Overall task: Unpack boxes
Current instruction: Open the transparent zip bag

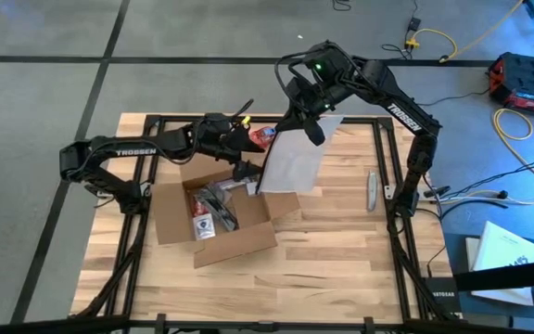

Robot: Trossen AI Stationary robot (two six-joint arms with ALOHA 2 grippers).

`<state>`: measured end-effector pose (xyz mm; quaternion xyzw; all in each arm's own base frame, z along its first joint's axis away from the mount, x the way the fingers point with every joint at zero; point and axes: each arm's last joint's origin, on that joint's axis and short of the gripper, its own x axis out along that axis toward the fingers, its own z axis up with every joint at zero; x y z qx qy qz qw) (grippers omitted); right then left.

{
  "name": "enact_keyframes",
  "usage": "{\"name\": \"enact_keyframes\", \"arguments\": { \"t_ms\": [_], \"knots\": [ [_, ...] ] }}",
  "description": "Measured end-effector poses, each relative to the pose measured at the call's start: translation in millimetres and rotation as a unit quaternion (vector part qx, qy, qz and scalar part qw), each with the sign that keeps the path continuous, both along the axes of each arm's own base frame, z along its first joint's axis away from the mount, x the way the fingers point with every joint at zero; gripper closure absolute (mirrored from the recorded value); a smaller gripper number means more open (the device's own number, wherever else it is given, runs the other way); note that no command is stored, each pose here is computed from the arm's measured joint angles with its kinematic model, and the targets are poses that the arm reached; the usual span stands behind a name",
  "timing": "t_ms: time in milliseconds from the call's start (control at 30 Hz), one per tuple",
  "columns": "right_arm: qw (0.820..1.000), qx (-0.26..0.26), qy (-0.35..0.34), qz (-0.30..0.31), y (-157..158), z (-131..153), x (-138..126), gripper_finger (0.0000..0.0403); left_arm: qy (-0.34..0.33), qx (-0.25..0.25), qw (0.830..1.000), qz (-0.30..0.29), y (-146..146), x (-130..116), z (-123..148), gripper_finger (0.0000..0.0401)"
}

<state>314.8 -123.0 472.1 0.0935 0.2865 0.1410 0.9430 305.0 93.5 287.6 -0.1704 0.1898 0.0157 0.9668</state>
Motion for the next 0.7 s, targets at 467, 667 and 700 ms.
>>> {"name": "enact_keyframes", "arguments": {
  "t_ms": [467, 667, 700],
  "knots": [
    [1.0, 0.002, -0.012, 0.005, -0.2, 1.6, 1.7, 0.0403, -0.077, 0.008, 0.997, 0.015, 0.4, 15.1, 5.6, 0.0006],
    [1.0, 0.012, -0.01, 0.023, 5.2, -1.9, 8.2, 0.0403, -0.111, 0.024, 0.992, 0.05, 3.1, 16.4, 12.8, 0.0006],
    [1.0, 0.013, -0.009, 0.024, 5.6, -2.4, 8.8, 0.0403, -0.106, 0.028, 0.992, 0.055, 3.4, 16.2, 11.9, 0.0006]
  ]
}}
